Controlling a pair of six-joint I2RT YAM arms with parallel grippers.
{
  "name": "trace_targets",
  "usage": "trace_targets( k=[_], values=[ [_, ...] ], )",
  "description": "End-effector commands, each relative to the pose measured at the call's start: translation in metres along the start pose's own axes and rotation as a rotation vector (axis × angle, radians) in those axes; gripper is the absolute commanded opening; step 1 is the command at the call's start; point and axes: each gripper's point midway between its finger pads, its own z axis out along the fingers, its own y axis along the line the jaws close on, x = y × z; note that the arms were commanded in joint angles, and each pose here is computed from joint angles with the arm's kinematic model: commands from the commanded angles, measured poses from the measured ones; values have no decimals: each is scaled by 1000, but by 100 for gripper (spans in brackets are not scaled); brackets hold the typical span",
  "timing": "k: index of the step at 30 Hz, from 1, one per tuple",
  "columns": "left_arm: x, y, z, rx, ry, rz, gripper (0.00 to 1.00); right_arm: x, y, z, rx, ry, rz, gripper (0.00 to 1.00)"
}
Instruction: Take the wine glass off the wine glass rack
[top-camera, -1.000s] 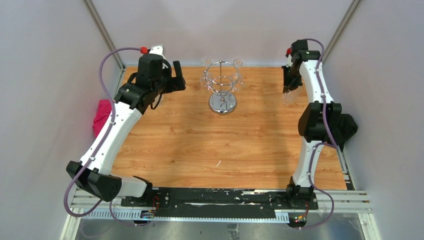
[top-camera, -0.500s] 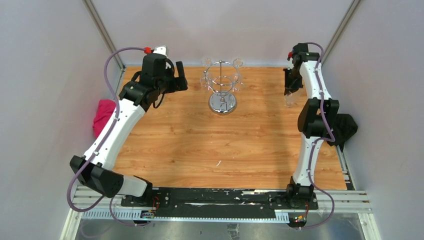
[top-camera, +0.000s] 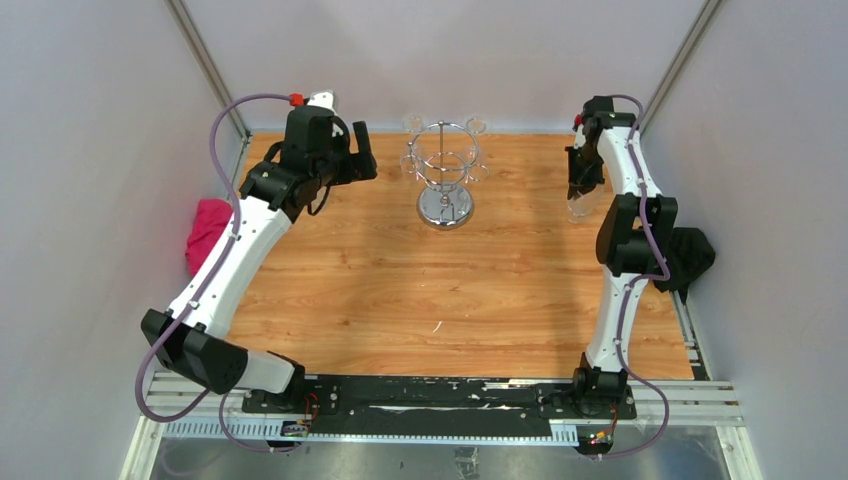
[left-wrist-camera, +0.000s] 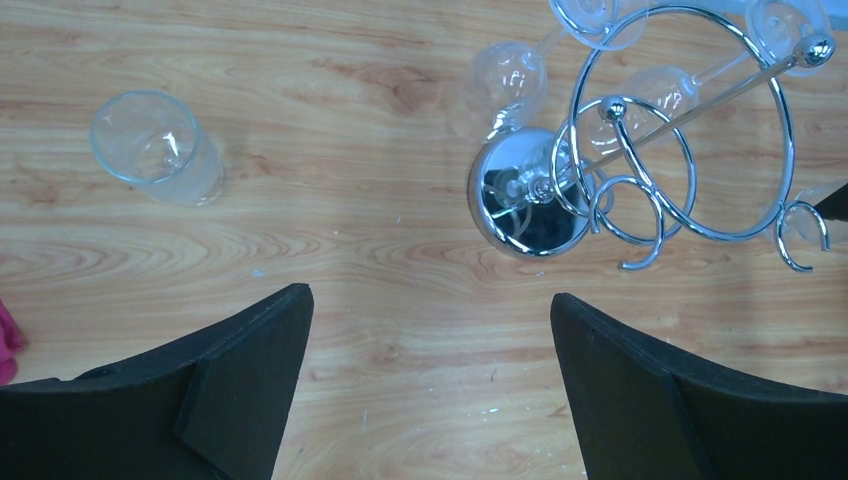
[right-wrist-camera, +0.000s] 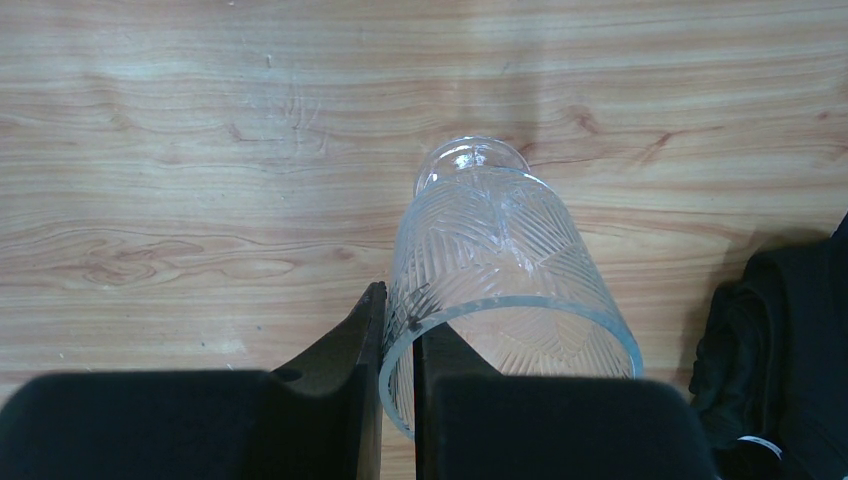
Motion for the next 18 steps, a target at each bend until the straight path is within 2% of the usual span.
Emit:
trace_targets(
  k=[1, 18],
  values=[
    [4, -5, 5, 17, 8, -4, 95, 4, -13, -3, 29, -2, 1, 0],
    [8, -6, 9, 21, 18, -1, 95, 22, -15, 10, 39, 33, 23, 0]
  ],
)
